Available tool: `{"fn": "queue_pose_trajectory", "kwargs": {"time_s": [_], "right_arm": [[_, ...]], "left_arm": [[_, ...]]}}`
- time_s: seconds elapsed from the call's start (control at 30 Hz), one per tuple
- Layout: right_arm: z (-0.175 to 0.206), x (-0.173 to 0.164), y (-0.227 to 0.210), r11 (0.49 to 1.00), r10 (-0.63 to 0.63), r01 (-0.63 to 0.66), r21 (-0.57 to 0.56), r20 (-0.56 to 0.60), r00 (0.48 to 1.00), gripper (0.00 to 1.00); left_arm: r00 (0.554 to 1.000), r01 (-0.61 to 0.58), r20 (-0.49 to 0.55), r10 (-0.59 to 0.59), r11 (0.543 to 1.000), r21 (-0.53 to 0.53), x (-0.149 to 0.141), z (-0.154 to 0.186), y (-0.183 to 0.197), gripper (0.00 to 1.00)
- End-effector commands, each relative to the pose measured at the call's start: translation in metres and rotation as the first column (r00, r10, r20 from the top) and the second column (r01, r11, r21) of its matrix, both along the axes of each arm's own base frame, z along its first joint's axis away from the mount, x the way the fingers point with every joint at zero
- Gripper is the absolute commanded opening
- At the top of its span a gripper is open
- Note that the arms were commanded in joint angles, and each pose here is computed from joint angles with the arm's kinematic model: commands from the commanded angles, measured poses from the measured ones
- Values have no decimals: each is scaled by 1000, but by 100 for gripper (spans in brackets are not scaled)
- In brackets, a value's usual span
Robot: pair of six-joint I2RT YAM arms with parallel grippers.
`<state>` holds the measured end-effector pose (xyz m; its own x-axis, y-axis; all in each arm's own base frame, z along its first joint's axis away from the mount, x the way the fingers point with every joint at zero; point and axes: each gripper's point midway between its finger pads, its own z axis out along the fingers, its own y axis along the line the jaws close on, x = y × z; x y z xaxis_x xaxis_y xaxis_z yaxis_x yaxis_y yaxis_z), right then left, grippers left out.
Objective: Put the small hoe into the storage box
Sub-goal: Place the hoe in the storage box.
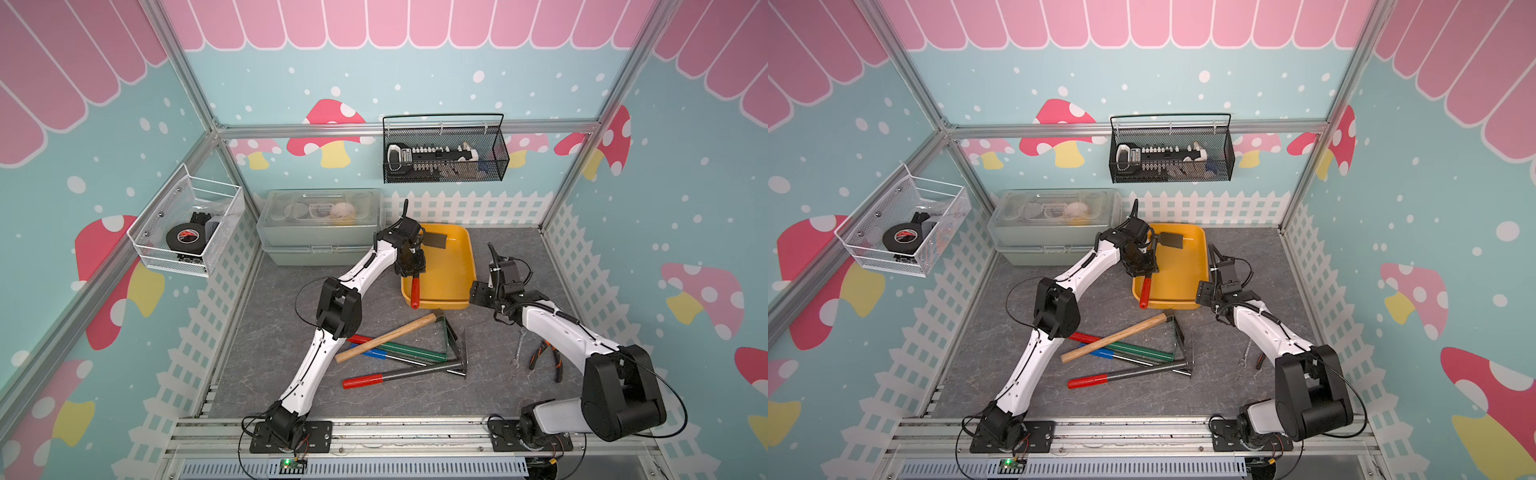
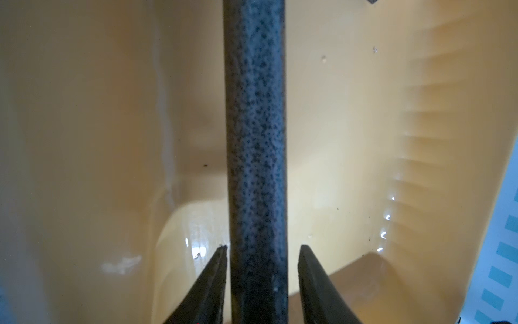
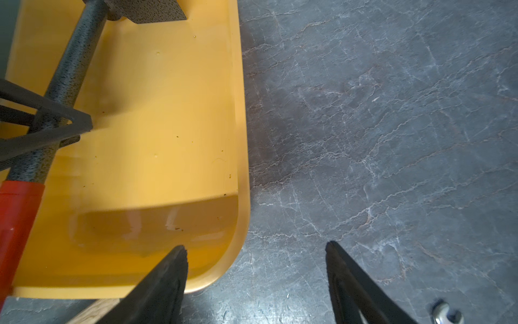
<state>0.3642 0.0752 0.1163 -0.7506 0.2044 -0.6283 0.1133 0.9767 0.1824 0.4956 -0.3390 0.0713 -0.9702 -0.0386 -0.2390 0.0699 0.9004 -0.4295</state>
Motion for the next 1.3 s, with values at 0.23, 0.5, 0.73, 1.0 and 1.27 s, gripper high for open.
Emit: {"fn": "queue_pose_trajectory", "kwargs": {"time_s": [0.23,0.5,0.73,1.0,1.27], "right_arm": [[12,-19,11,994,105,-106,34,29,994,82],[26,-31,19,984,158,-162,77,56,986,86],[25,-41,28,970,216,-219,105,44,975,87],[26,-51,32,959,254,-256,119,38,967,88],[23,-61,38,946,284,-285,154,34,958,88]], "left_arm": [[965,114,225,-133,989,92,-17,95,22,47],[918,200,284,-277,941,273,-58,116,42,47],[878,272,269,-395,876,399,-94,115,55,47],[791,380,244,-560,764,521,-142,101,60,46],[754,502,130,-644,692,519,-190,62,67,46]]}}
